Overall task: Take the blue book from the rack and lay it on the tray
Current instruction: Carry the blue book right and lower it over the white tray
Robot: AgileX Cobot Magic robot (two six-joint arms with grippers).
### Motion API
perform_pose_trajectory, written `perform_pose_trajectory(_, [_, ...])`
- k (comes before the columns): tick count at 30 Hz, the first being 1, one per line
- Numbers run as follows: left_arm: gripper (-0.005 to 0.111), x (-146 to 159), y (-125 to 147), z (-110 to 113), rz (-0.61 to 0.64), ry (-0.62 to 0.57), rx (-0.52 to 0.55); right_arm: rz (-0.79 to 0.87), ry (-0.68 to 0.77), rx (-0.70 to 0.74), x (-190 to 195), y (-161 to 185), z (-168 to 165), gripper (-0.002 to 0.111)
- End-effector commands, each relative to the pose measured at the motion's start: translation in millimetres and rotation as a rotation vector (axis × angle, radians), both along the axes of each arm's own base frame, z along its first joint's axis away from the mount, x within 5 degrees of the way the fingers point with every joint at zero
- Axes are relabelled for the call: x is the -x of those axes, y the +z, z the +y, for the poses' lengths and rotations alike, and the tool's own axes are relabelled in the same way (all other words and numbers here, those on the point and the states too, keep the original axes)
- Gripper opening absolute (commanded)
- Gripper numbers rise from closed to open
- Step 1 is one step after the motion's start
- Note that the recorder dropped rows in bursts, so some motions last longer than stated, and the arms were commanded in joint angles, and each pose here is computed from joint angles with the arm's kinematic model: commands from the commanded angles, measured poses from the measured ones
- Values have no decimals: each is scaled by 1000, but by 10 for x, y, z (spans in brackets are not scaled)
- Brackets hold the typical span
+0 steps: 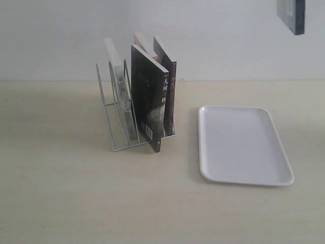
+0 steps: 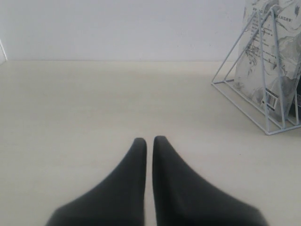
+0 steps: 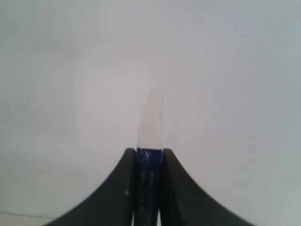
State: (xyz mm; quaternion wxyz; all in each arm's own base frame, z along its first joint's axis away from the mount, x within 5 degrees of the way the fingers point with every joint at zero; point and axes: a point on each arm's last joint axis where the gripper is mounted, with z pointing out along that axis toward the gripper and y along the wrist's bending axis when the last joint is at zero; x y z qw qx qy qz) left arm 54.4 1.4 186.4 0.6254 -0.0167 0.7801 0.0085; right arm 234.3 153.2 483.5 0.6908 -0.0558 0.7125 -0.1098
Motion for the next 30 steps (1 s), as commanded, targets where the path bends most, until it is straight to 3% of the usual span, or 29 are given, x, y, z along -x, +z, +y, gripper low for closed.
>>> perform_pose_trajectory(1, [4,-1,4,1,-15,1,0,25,-148,22,63,3,-154,0])
perform_pose_trajectory(8, [4,-1,4,1,-15,1,0,102,-216,89,56,-240,-49,0])
perform_pose_trajectory(17, [4,-1,4,1,-15,1,0,201,-217,243,-289,-766,404,0])
perform_pose_trajectory(30, [4,-1,4,1,-15,1,0,272,-246,343,-513,-1158,525,0])
